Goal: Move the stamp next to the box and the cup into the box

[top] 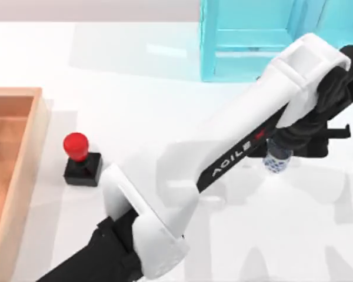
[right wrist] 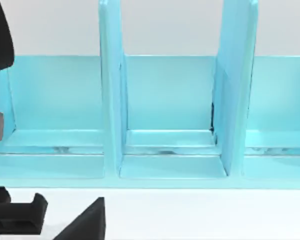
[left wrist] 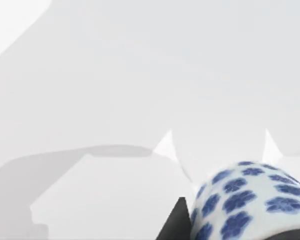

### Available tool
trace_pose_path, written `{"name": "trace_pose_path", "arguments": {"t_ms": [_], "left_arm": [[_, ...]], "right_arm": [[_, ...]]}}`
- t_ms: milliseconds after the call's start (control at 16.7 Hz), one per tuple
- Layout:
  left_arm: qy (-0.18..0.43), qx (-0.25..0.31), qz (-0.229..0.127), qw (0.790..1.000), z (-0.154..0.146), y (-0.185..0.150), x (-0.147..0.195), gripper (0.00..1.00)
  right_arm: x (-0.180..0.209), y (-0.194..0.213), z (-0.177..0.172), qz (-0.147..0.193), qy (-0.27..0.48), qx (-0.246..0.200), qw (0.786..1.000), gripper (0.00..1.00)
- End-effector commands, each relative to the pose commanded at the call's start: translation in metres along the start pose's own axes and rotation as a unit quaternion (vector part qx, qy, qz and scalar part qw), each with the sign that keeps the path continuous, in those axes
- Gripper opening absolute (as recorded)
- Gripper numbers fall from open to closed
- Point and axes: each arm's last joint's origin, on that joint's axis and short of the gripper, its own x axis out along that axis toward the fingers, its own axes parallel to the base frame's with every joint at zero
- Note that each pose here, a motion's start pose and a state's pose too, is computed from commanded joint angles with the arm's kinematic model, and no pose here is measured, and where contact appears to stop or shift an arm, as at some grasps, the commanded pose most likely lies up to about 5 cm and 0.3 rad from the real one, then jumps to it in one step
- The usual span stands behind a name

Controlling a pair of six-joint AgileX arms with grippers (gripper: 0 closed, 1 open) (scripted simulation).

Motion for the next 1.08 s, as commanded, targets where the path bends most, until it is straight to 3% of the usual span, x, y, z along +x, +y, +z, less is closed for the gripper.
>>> {"name": "trace_pose_path", "arguments": {"t_ms": [360,660,1080], "left_arm": [[0.014,0.003,0.015,1.000,0.024,0.021,-0.028,0.00],[0.026,0.008,0.029,0.999,0.017,0.062,-0.046,0.00],[0.008,0.004,0.010,1.000,0.007,0.099,-0.072,0.00]], "right_arm": [[0.000,0.000,0.000,0.000,0.000,0.000,1.000,1.00],[0.000,0.000,0.000,0.000,0.000,0.000,1.000,1.00],[0.000,0.000,0.000,0.000,0.000,0.000,1.000,1.00]]}}
